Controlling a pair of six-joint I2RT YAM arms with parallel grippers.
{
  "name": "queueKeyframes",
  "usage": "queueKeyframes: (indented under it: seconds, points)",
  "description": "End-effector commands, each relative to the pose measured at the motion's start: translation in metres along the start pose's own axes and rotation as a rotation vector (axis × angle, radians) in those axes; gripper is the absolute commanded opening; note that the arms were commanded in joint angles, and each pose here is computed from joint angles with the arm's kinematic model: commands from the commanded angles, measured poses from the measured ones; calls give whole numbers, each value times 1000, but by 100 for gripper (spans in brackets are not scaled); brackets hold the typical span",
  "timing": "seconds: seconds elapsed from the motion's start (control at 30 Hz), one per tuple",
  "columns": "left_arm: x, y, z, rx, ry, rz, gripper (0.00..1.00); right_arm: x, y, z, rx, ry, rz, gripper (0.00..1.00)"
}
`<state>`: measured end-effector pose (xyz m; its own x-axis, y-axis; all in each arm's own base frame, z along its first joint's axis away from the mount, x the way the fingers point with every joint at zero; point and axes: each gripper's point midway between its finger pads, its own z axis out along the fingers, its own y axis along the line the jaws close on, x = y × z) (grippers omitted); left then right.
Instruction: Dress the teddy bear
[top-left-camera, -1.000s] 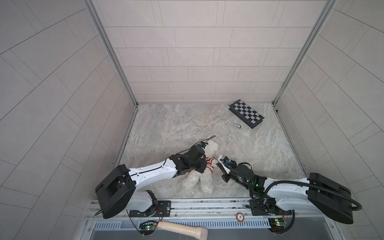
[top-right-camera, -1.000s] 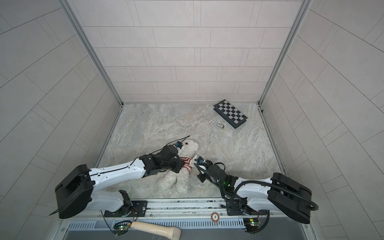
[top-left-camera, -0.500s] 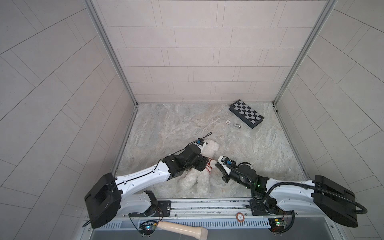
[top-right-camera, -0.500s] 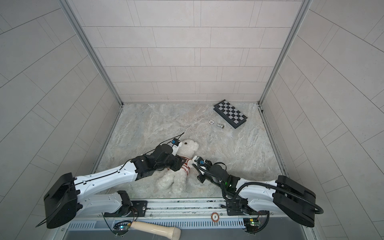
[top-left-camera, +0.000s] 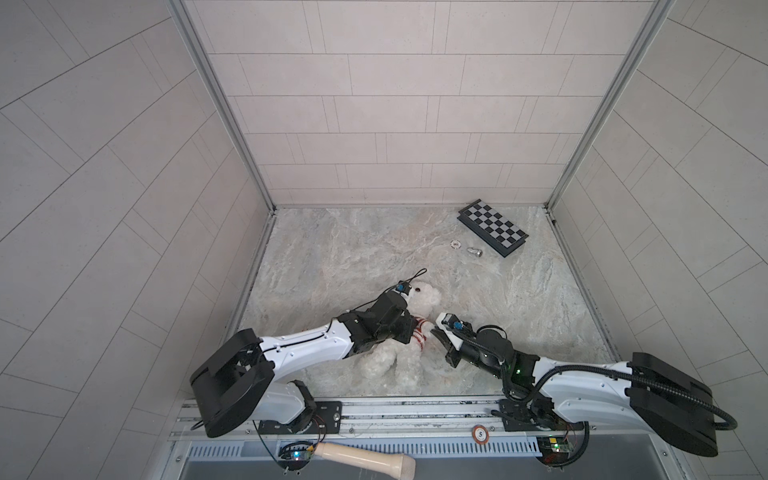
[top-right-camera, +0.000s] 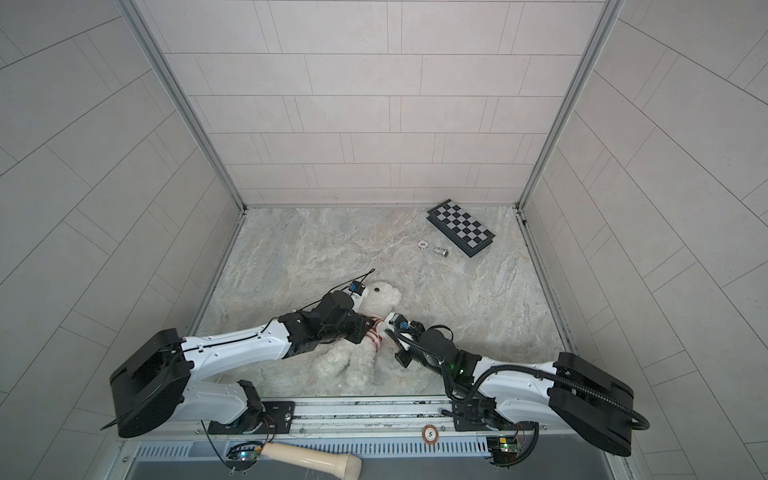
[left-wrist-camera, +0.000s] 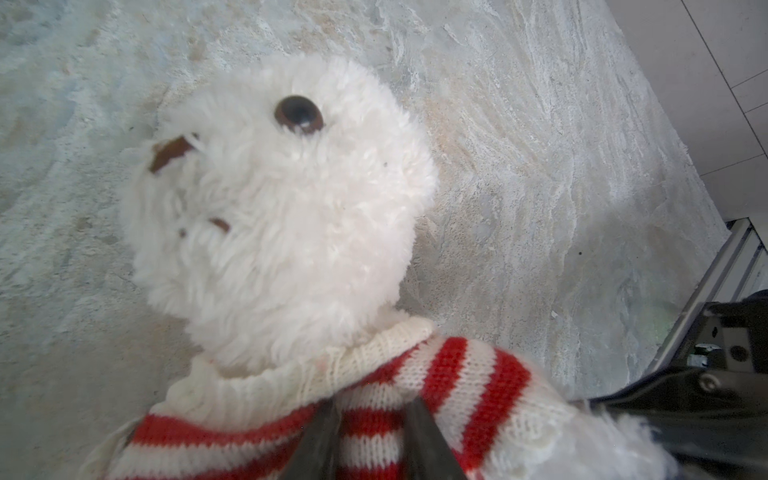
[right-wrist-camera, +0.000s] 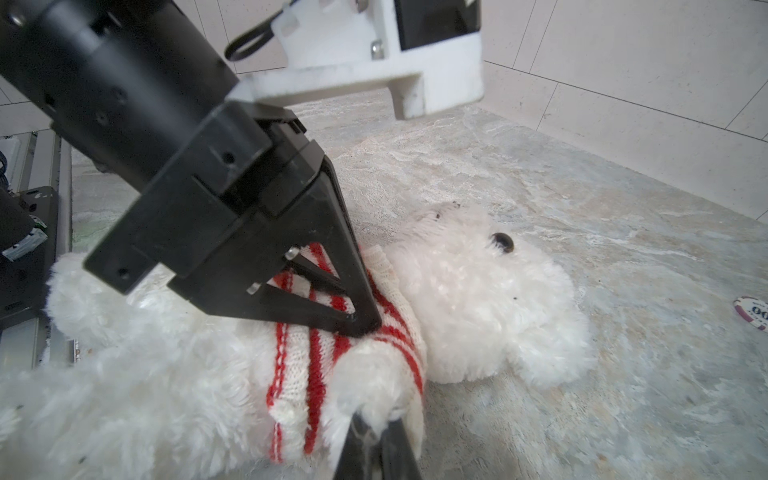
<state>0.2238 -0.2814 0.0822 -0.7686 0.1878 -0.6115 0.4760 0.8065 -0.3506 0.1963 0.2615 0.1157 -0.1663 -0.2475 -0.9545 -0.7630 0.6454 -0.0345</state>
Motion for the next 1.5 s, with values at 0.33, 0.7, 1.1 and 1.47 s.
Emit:
queueKeyframes:
  seconds: [0.33,0.7,1.1,1.47]
  points:
    - [-23,8,-85,-30,-196,84,49,-70,-18,13,103,-56,249,0]
    - [-35,-24,-99,144,-248,53,43,-98,-41,17,275,33,532,0]
    - [-52,-13,-81,82,-273,-39,48,-93,-45,24,327,60,637,0]
    - [-62,-23,-49,148,-243,-105,45,-93,-34,21,248,43,664,0]
